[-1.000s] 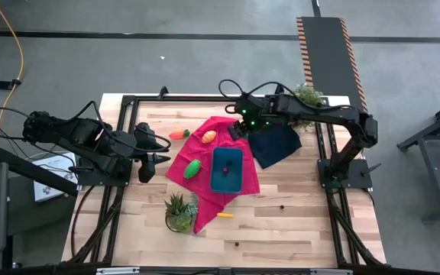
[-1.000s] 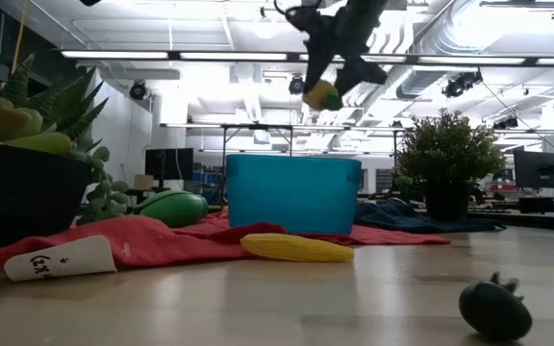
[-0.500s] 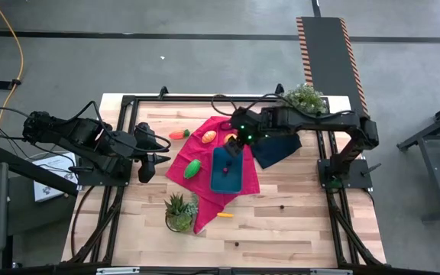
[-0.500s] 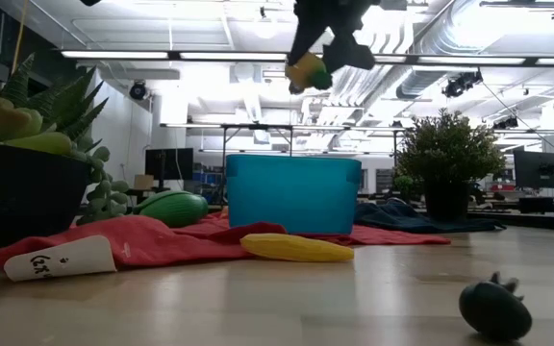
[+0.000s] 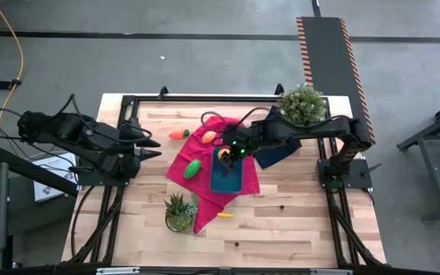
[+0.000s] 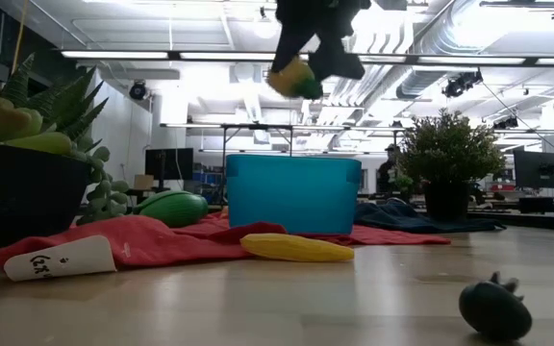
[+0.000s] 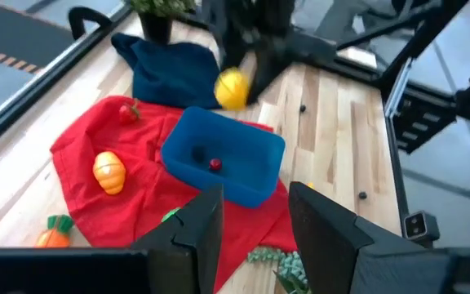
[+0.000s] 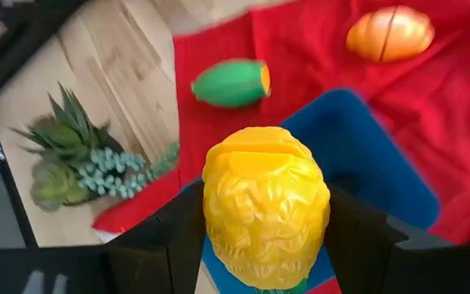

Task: Pick and placing Produce into tupperware
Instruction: Put the pineapple into the blue bin, then put the green corn into the blue bin

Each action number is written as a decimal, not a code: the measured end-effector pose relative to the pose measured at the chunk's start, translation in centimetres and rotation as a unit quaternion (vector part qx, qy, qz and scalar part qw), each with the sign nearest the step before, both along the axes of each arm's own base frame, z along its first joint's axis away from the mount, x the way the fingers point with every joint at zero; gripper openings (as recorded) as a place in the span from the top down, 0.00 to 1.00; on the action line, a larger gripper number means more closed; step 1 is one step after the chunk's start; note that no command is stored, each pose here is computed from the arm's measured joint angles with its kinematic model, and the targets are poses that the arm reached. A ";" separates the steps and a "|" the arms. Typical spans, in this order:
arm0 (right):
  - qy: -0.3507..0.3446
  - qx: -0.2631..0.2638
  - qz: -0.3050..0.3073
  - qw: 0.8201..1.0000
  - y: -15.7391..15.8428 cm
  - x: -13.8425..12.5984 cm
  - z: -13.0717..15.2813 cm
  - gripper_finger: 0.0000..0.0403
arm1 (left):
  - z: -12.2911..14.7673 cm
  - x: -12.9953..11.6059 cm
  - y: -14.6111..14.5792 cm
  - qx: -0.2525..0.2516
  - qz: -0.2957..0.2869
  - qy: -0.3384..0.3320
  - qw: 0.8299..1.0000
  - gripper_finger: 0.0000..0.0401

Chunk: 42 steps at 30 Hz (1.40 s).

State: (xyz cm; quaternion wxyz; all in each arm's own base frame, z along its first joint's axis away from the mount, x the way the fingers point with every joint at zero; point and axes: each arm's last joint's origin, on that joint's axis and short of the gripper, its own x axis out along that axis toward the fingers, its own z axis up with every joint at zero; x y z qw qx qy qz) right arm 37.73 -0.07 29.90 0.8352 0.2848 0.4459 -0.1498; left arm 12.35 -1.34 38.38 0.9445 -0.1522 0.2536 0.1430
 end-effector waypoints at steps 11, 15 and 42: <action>0.059 0.015 -0.010 0.998 0.7 1.7 -3.9 0.52 | -0.7 -3.3 0.8 -0.026 0.070 0.033 0.997 0.68; 0.079 0.017 -0.012 0.997 0.9 2.3 -5.4 0.52 | -1.0 -3.4 0.9 -0.026 0.074 0.041 0.996 0.68; 0.100 0.046 -0.049 0.993 1.0 2.7 -6.6 0.39 | -4.1 -2.0 0.3 -0.052 0.051 0.079 0.994 0.68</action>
